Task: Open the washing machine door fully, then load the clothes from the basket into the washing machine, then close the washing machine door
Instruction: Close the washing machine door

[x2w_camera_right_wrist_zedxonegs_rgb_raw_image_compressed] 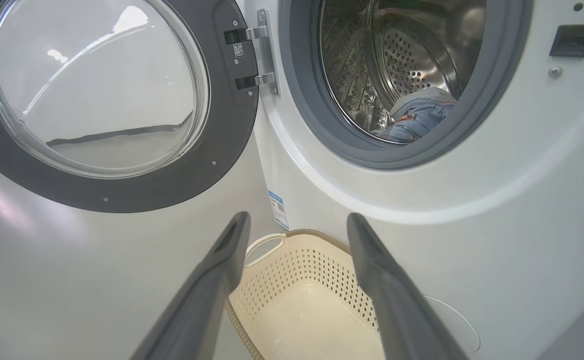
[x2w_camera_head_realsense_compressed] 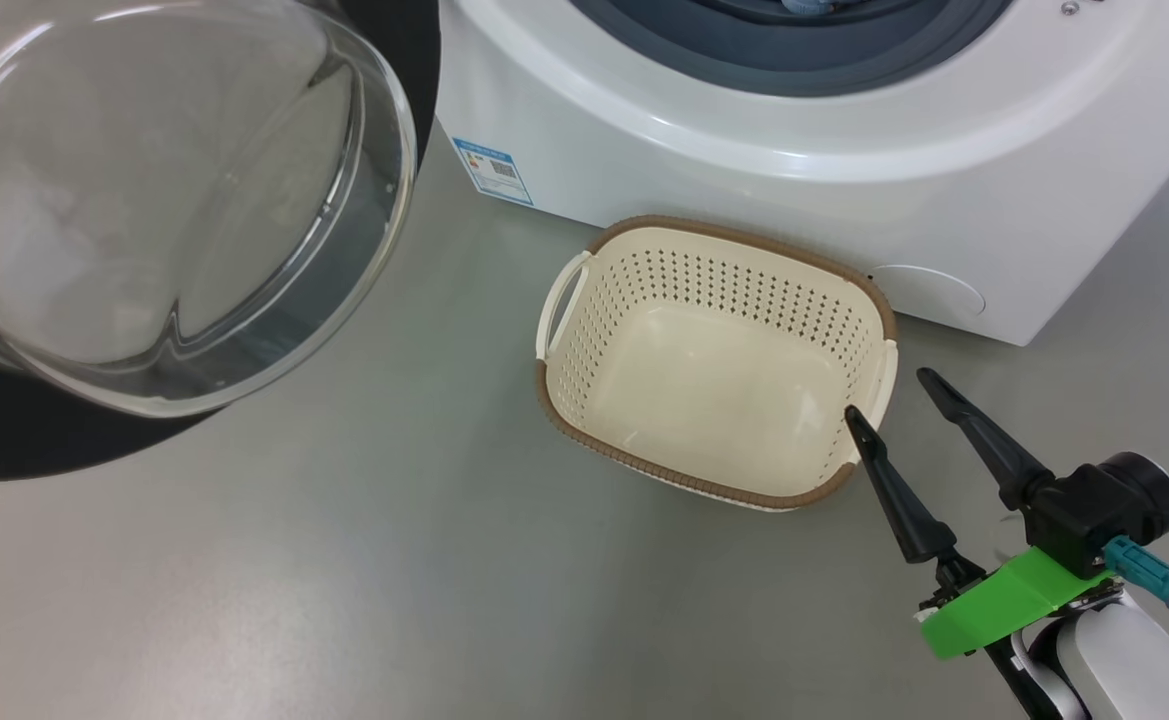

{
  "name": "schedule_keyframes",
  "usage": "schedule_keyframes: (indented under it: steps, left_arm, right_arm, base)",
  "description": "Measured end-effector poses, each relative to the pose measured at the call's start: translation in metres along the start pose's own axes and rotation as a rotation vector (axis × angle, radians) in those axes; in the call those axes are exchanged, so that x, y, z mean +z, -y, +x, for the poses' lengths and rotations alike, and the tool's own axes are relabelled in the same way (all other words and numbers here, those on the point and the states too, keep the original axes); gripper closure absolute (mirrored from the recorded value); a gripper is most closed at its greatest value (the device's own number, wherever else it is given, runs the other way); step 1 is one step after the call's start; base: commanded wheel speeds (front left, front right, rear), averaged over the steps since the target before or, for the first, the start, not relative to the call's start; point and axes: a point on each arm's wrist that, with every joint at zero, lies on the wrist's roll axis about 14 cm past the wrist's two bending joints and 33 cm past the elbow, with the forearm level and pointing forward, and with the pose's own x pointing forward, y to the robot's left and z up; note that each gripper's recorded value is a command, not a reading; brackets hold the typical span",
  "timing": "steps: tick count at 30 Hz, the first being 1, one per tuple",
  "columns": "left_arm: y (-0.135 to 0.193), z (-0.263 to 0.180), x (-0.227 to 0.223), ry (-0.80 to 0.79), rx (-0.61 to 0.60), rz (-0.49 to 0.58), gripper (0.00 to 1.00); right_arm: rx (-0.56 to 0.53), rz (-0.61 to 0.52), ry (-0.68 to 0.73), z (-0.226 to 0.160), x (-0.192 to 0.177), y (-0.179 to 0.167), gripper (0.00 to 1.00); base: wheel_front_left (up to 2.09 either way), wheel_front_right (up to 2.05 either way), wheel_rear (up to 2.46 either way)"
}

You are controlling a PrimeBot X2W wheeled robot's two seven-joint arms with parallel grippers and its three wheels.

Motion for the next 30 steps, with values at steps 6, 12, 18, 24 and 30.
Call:
schedule_keyframes:
  steps: [6,12,18,24,30]
  left_arm:
    - [-0.001,0.008,-0.002,-0.002,0.022,0.019,1.0]
    - [-0.002,0.013,-0.004,-0.005,0.037,0.037,1.0]
    - [-0.006,0.013,-0.01,-0.038,0.055,0.049,1.0]
    - [-0.007,0.013,-0.016,-0.083,0.063,0.057,1.0]
    - [-0.008,0.013,-0.022,-0.125,0.066,0.06,1.0]
  right_arm:
    - [-0.002,0.002,-0.012,0.0,-0.007,0.006,0.0]
    - [0.0,0.008,-0.025,0.001,-0.014,0.009,0.0]
    - [0.005,0.005,-0.018,0.005,-0.013,0.01,0.0]
    - [0.007,0.003,-0.016,0.005,-0.012,0.01,0.0]
    - [0.007,0.0,-0.014,0.005,-0.01,0.01,0.0]
  base:
    - [0.0,0.0,0.0]
    - [0.0,0.0,0.0]
    - [0.0,0.0,0.0]
    - [0.0,0.0,0.0]
    - [0.0,0.0,0.0]
